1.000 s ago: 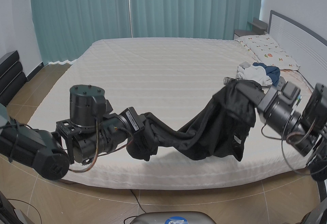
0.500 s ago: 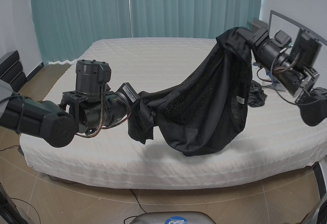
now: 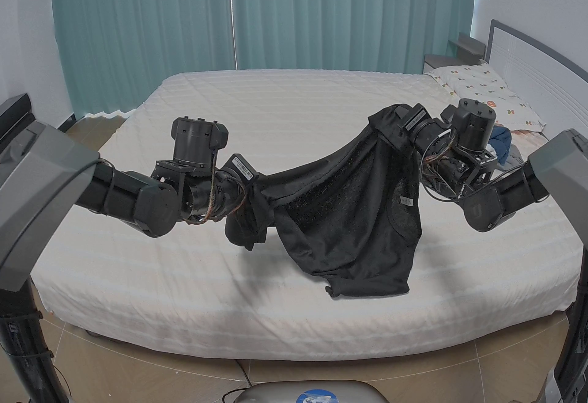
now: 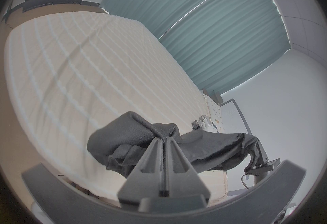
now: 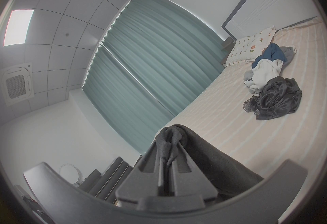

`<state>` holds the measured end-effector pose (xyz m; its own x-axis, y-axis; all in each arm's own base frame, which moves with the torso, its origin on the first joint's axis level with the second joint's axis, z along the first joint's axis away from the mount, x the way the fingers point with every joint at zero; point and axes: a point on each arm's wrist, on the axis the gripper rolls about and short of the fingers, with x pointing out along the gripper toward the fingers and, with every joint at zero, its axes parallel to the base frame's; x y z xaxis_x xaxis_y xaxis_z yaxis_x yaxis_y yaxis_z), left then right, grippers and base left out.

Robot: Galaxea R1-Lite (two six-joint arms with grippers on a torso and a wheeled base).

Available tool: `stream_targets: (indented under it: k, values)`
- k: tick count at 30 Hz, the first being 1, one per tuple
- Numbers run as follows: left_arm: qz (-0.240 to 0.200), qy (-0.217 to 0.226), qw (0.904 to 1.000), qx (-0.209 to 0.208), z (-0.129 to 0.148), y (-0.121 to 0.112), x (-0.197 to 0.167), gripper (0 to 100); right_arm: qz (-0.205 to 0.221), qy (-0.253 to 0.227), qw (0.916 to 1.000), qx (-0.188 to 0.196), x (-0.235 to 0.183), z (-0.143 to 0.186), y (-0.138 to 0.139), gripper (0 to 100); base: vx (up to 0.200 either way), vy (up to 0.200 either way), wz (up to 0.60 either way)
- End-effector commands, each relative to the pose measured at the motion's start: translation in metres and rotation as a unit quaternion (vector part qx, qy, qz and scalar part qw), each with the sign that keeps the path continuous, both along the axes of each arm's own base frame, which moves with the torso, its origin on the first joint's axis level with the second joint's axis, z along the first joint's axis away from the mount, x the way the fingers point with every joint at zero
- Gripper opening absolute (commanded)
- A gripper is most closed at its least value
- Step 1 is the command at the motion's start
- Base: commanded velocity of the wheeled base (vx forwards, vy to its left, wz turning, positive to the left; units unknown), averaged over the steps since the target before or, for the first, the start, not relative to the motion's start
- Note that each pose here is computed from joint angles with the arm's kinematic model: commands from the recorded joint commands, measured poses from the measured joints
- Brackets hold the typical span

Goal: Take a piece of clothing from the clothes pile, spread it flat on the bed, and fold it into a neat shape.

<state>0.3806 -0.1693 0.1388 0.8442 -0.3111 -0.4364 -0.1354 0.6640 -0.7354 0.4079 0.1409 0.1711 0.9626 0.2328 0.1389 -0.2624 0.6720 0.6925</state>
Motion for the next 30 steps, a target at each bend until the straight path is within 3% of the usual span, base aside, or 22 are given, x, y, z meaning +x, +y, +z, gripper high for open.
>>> stream_targets:
  k: [1,10,16,28,29,30]
  values:
    - [0.008,0.025,0.9996,0.011,-0.031,-0.001,0.020,0,-0.006,0.028,0.9995,-0.013,0.016,-0.034,0.004,0,0.200,0.000,0.00]
    - [0.011,0.036,0.9991,0.017,-0.052,-0.004,0.035,0,-0.017,0.047,0.9983,-0.031,0.035,-0.063,0.000,0,0.200,0.000,0.00]
    - [0.021,0.037,0.9990,0.017,-0.061,-0.004,0.050,0,-0.017,0.065,0.9971,-0.037,0.045,-0.087,0.003,0,0.000,0.000,0.00]
    - [0.028,0.042,0.9986,0.018,-0.078,-0.005,0.070,0,-0.033,0.058,0.9972,-0.035,0.066,-0.102,0.008,0,0.000,0.000,0.00]
    - [0.028,0.042,0.9986,0.018,-0.078,-0.005,0.070,100,-0.033,0.058,0.9972,-0.035,0.066,-0.102,0.008,0,0.000,0.000,0.00]
    - [0.030,0.045,0.9985,0.013,-0.082,-0.006,0.073,100,-0.034,0.062,0.9968,-0.036,0.069,-0.109,0.008,0,0.000,0.000,0.00]
